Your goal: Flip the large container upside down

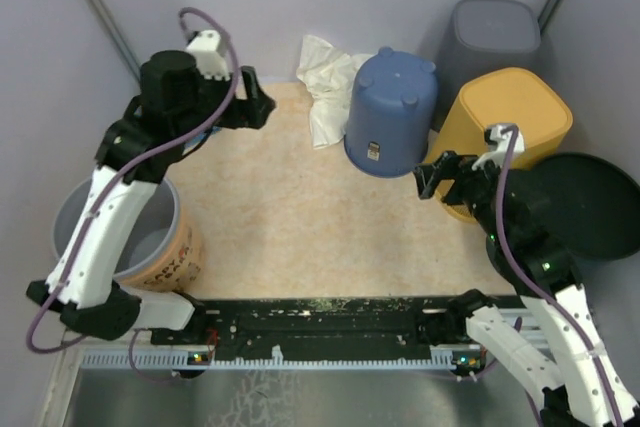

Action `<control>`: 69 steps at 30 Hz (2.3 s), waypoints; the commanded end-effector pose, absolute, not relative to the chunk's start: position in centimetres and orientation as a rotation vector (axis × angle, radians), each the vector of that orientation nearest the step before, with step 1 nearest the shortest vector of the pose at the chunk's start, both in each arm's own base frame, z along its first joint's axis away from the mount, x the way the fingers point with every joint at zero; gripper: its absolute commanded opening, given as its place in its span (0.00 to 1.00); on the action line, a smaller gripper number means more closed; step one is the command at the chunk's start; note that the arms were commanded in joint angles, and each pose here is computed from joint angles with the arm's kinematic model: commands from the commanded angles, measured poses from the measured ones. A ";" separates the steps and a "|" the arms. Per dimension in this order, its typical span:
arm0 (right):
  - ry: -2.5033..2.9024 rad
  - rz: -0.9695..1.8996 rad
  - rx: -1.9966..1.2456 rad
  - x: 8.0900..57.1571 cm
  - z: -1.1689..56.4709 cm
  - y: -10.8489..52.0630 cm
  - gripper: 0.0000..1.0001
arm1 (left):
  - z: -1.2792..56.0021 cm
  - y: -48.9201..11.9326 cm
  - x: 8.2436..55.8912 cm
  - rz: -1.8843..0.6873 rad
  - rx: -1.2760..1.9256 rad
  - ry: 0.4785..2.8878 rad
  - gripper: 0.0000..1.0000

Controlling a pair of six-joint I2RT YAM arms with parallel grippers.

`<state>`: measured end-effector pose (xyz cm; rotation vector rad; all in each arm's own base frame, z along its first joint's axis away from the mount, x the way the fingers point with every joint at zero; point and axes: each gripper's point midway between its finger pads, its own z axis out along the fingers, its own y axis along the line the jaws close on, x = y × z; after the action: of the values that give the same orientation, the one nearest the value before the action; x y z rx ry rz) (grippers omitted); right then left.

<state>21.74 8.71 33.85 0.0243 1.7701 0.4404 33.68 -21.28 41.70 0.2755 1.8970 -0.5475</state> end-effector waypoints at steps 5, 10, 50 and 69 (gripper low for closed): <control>1.724 0.599 -0.084 24.8 34.2 13.2 0.93 | 32.2 -6.5 25.4 0.116 -0.107 2.302 0.94; 1.753 0.650 -0.099 25.2 32.8 14.4 0.93 | 29.5 -4.6 21.9 0.108 -0.300 2.348 0.99; 1.796 0.733 -0.119 25.2 31.5 15.9 0.92 | 26.0 1.0 18.2 0.301 -0.520 2.311 0.91; 1.806 0.932 -0.142 24.9 30.4 18.9 0.90 | 31.1 -10.0 23.4 -0.330 -0.024 2.289 0.00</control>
<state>25.26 16.97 28.59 -0.1156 1.8855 0.7881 21.17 -4.17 27.12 -0.2114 2.3948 0.0347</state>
